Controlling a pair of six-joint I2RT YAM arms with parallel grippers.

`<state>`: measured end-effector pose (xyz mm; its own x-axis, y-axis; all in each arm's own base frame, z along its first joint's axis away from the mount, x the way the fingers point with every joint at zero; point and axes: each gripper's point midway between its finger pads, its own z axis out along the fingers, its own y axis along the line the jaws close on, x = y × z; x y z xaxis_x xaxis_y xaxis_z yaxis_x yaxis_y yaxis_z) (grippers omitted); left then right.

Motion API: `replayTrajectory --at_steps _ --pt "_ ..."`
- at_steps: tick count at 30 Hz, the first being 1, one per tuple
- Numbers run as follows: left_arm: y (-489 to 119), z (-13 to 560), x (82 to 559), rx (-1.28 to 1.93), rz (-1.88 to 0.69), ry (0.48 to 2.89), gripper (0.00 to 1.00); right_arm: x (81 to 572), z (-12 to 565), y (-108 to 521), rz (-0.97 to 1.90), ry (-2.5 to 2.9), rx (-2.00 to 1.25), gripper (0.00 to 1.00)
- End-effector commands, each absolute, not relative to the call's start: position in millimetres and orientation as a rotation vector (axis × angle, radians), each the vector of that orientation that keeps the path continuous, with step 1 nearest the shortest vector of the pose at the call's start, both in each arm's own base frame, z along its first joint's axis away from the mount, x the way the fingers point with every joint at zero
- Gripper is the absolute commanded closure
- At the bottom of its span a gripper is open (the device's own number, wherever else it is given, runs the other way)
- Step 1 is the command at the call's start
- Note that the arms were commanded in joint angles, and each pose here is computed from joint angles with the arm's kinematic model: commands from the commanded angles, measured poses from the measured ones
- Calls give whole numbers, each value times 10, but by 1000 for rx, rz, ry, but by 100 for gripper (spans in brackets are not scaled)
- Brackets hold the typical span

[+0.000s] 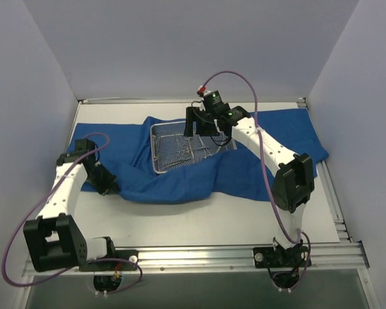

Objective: Open and lay out the surgical kit
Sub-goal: Open the surgical kit at the center of the board, then smooth out the surgical kit at the center of the board.

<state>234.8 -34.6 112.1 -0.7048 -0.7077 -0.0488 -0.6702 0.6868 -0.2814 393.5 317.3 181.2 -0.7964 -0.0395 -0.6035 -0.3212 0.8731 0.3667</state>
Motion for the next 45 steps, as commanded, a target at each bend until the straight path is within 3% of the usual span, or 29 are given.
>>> replayTrajectory --at_steps 1,8,13,16,21,22,24,25,26,28,29,30,38,45 --pt "-320 1093 1976 -1190 -299 2762 98 4126 1953 2826 507 2420 -110 30" --pt "-422 1055 1520 -1098 -288 2796 98 4514 2010 2166 438 2408 142 30" --pt "-444 1303 1694 -1001 -317 2733 43 4867 2009 1372 385 2342 424 30" --pt "-451 1535 1950 -926 -330 2668 31 5070 1891 1019 374 2316 526 30" --pt "-354 1850 2378 -853 -309 2563 29 5238 1676 775 321 2316 547 34" --pt "-302 1899 2469 -852 -304 2535 29 5256 1608 722 309 2324 560 36" --pt "-277 1982 2726 -802 -330 2505 41 5267 1549 666 304 2333 567 49" --pt "-258 2017 2872 -782 -340 2477 54 5271 1510 650 305 2338 571 56" --pt "-256 2015 2973 -759 -347 2480 79 5288 1479 609 315 2335 577 70" --pt "-254 1924 3220 -771 -350 2521 91 5298 1394 593 337 2354 575 84" --pt "-260 1877 3306 -774 -362 2540 96 5300 1367 581 341 2361 575 96" --pt "-290 1687 3407 -795 -376 2607 98 5312 1341 528 341 2364 582 100" --pt "-170 1299 4205 -887 -406 2686 98 5325 915 584 428 2459 557 100" --pt "-57 746 4461 -1036 -345 2780 98 5291 504 559 440 2527 597 100"
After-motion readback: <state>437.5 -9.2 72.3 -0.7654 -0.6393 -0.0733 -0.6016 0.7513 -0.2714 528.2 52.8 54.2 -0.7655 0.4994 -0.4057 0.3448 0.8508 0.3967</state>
